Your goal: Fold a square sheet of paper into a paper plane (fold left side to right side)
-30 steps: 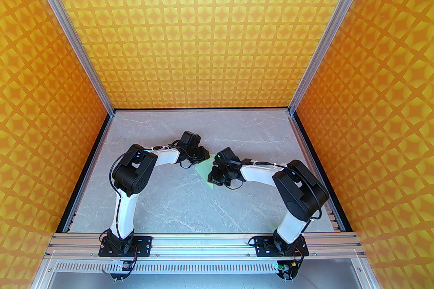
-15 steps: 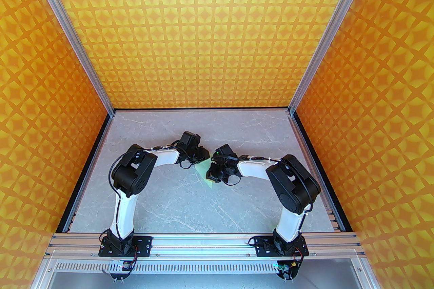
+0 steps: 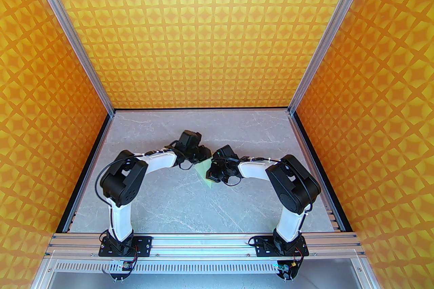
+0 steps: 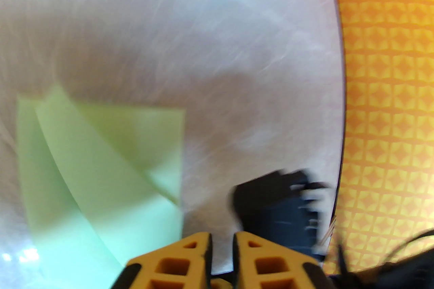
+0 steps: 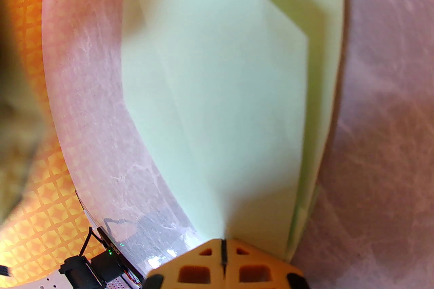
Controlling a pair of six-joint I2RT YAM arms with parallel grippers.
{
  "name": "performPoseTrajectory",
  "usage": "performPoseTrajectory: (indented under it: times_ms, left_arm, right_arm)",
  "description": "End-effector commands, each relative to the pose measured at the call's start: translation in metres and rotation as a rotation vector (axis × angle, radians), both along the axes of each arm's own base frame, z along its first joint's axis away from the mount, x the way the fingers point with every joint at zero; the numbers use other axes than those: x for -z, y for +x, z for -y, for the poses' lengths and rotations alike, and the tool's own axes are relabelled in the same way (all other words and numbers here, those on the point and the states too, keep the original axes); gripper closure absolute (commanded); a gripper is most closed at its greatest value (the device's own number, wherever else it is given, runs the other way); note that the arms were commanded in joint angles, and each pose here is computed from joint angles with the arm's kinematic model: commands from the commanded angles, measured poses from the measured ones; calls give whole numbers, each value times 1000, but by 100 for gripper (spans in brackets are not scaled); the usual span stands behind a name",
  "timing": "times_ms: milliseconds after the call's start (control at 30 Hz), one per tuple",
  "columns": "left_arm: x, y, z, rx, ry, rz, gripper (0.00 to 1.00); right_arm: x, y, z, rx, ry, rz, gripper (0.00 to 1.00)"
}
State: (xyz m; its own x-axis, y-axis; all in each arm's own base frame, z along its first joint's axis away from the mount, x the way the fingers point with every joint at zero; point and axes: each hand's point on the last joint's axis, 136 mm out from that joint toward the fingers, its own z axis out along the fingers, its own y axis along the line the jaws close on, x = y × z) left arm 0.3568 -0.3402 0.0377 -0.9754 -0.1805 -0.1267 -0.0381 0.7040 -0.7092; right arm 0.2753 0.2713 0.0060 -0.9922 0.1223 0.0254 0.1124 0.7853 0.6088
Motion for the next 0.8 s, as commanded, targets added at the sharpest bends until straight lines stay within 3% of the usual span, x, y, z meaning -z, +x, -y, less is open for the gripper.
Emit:
performPoseTrajectory:
  times_ms: [0,200,767]
  left_arm:
    - [39,-12,-9,-32,44,-84,87]
    - [67,-17,-22,-74,109,-128,100]
    - [77,-12,-30,-95,169,-141,100]
  right_arm:
    - [29,-22,21,21,-96,-82,96]
    - [28,-33,24,27,-72,-96,96]
    - [27,-93,40,79,52,-124,96]
